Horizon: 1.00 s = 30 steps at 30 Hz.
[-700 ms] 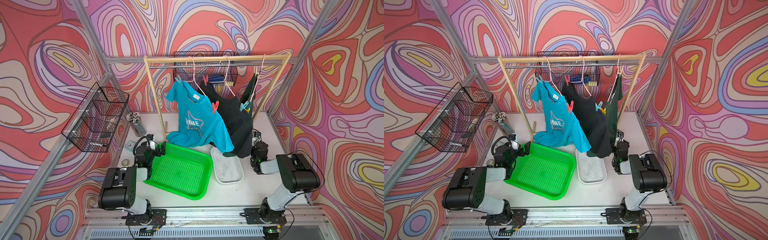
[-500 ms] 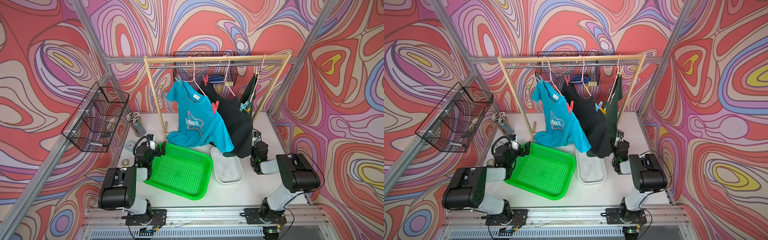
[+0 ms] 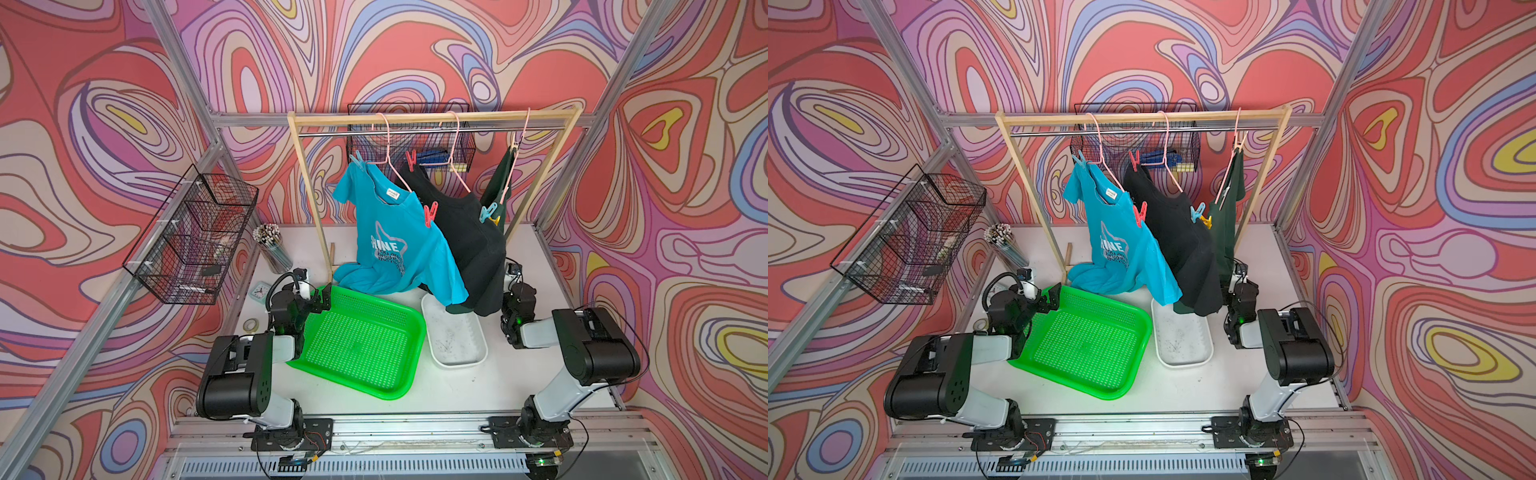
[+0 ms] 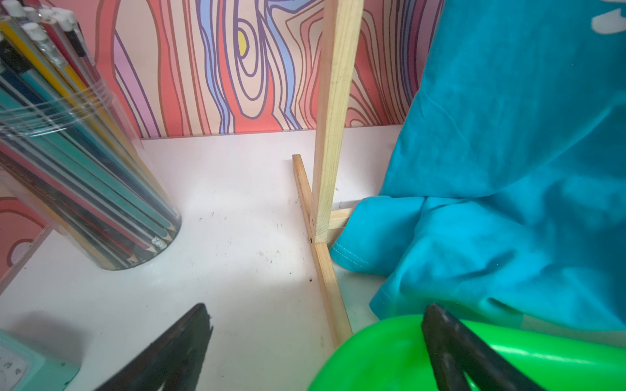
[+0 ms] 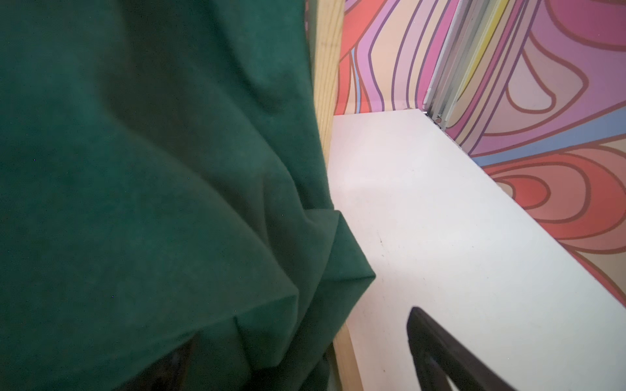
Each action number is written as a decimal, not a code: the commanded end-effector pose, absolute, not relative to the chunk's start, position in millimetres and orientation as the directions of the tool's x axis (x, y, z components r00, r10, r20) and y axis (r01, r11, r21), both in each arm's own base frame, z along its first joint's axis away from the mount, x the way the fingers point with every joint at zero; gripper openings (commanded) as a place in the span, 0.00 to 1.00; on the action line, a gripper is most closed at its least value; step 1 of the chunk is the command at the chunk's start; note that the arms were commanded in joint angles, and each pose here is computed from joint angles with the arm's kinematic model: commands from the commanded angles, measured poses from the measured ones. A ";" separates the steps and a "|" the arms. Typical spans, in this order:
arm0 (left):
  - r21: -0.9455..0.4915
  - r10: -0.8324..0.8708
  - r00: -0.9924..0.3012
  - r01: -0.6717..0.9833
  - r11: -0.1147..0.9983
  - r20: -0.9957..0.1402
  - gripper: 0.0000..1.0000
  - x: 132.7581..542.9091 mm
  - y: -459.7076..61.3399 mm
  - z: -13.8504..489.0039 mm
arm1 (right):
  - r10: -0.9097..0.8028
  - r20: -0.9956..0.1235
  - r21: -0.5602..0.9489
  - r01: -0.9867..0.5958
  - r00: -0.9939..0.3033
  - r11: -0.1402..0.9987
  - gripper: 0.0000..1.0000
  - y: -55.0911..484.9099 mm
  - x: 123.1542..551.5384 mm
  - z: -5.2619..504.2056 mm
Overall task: Remove the clothespins securing t-shirts to the hanger
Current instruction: Pick up the hanger from the clothes rail.
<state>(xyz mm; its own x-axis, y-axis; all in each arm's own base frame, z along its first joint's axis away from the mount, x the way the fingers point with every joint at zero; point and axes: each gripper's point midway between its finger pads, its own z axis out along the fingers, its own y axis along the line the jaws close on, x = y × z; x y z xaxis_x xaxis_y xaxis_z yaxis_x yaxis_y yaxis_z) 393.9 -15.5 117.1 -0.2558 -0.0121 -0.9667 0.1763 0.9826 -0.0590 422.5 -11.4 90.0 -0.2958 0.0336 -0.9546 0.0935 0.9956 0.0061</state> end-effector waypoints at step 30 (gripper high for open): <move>-0.197 -0.221 -0.191 -0.140 0.970 -0.956 1.00 352.5 27.9 171.6 | 0.287 -0.823 0.128 0.332 -0.490 0.934 0.98 -25.4 420.6 157.1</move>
